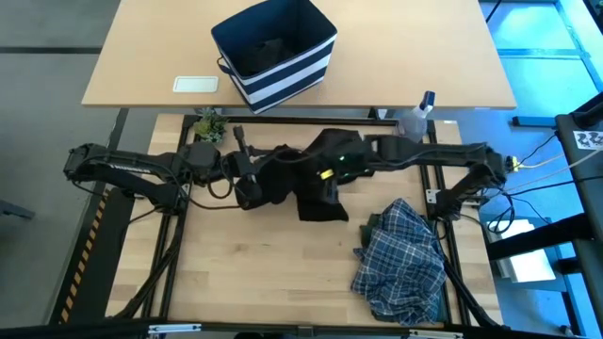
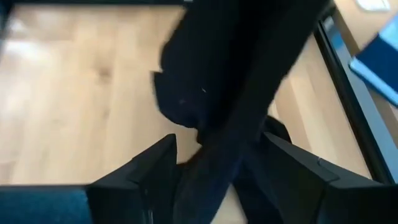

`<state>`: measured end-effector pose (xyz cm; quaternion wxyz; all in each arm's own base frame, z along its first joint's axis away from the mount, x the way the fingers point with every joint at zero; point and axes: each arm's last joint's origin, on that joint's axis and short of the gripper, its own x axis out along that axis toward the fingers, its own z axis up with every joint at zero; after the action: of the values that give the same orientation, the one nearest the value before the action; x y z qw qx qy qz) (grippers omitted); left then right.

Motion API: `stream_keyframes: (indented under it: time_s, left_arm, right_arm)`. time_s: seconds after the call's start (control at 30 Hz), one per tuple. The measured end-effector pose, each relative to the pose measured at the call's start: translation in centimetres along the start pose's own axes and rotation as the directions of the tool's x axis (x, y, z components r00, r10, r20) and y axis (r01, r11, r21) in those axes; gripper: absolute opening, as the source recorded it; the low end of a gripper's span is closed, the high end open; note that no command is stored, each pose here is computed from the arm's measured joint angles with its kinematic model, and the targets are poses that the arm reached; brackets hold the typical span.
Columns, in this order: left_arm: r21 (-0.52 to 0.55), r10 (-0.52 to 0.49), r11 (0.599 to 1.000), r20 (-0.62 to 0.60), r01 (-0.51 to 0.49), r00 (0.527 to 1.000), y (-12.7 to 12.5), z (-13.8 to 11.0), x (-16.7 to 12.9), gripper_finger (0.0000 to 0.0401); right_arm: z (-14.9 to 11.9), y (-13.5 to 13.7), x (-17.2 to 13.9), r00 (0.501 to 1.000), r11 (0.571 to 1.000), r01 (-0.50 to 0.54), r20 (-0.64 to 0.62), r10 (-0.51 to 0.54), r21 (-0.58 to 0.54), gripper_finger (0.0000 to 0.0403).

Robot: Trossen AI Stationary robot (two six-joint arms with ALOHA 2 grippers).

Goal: Fold Laundry from Bin
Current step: Fold the black shirt

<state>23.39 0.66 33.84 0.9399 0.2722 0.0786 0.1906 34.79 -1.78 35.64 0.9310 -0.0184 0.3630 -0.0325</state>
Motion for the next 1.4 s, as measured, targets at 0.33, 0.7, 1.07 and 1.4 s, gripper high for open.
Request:
stream_keyframes:
  time_s: [0.33, 0.7, 1.07, 1.4]
  left_arm:
    - [0.002, -0.002, 1.0, -0.004, 0.002, 1.0, 0.0, 0.0, 0.0, 0.0]
    - [0.004, -0.006, 1.0, -0.009, 0.006, 1.0, -0.1, -0.1, 0.0, 0.0]
    - [-0.081, -0.169, 0.985, -0.223, 0.155, 0.96, -1.9, -2.1, -1.0, 0.0074]
    - [-0.254, -0.337, 0.934, -0.401, 0.25, 0.852, -4.6, -3.8, -2.6, 0.0141]
  right_arm:
    - [-1.3, 0.5, 4.5, 0.99, 0.999, 0.016, -0.141, -0.01, 0.036, 0.0225]
    - [-2.3, 0.5, 4.1, 0.971, 1.0, -0.003, -0.238, 0.001, -0.008, 0.0031]
    - [-3.8, 0.6, 0.6, 0.914, 0.997, 0.075, -0.396, -0.083, -0.037, 0.0004]
    - [-5.2, 3.3, -2.3, 0.841, 0.983, 0.139, -0.511, -0.179, -0.116, 0.0002]
